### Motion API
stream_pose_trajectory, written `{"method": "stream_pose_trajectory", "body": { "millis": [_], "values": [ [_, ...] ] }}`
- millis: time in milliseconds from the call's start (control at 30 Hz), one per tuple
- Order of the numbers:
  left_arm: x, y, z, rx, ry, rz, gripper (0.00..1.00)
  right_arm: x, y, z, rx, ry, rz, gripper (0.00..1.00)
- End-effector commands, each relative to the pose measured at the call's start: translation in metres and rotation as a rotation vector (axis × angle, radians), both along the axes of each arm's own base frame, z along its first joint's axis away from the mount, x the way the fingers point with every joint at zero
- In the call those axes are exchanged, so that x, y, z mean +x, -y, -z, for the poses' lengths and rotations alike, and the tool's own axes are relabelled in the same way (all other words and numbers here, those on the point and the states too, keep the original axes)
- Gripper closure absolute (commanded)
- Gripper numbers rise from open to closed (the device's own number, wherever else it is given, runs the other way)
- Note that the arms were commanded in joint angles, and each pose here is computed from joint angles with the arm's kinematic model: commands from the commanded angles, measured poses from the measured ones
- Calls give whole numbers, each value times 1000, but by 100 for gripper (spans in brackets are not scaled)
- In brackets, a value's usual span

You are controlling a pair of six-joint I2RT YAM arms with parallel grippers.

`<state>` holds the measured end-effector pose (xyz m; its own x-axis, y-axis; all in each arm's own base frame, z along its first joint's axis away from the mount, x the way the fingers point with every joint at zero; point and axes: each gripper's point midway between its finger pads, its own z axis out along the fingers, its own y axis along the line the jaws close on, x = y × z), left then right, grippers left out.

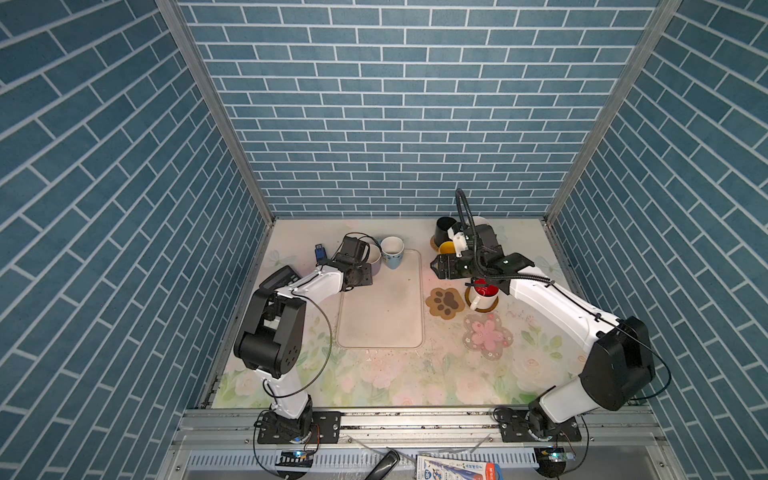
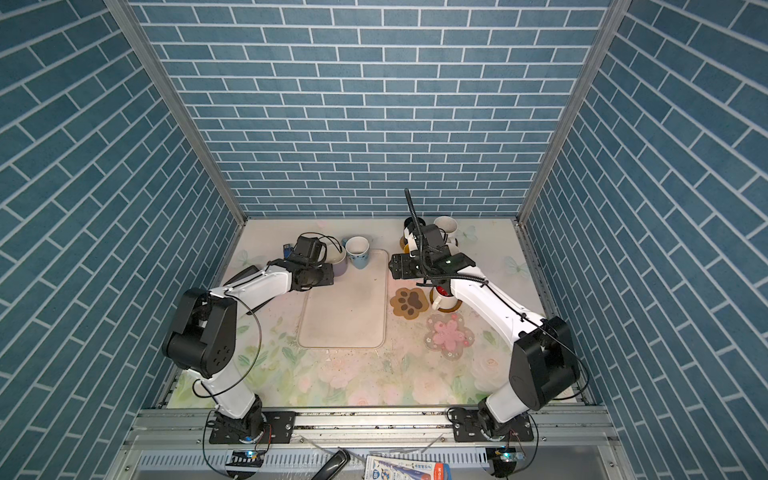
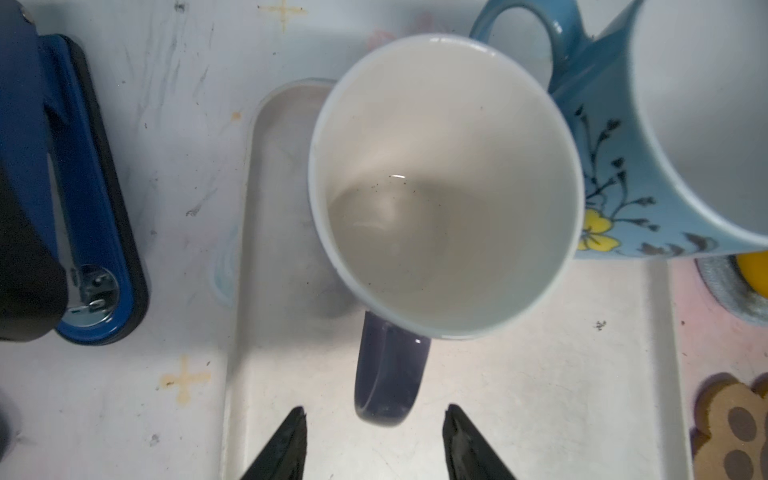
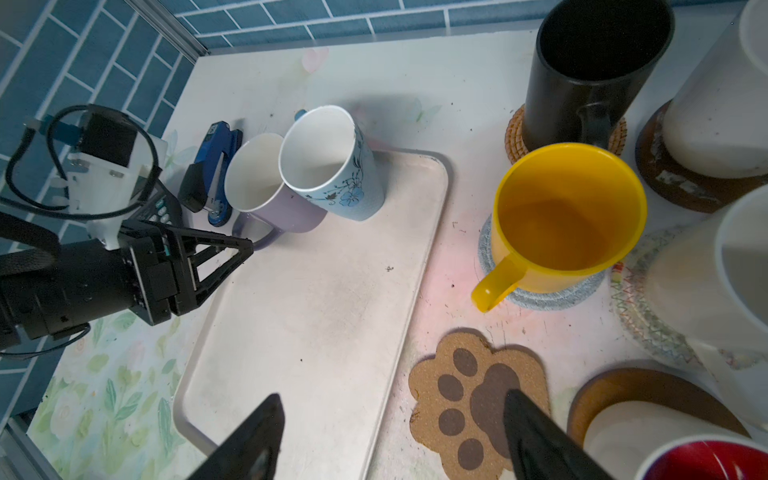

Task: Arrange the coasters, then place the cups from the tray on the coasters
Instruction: 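Lower the left gripper over the lavender mug on the tray, then close the left gripper on the lavender mug's handle and lift it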

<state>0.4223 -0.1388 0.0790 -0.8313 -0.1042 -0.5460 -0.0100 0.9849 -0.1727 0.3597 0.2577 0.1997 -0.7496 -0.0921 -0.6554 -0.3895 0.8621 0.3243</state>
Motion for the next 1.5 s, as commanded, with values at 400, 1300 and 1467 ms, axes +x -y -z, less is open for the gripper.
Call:
{"method": "stream_pose_trajectory", "body": {
  "millis": [400, 1300, 1467],
  "values": [
    [28, -4, -1, 63, 62, -13, 77, 9, -1, 17, -44, -23, 7, 18],
    [-10, 29, -98, 11, 232, 107, 100, -15, 24, -2, 15, 11, 53, 11],
    [-29, 55, -125, -1, 268, 199, 100, -22, 46, -13, 51, 20, 106, 1]
  ]
}}
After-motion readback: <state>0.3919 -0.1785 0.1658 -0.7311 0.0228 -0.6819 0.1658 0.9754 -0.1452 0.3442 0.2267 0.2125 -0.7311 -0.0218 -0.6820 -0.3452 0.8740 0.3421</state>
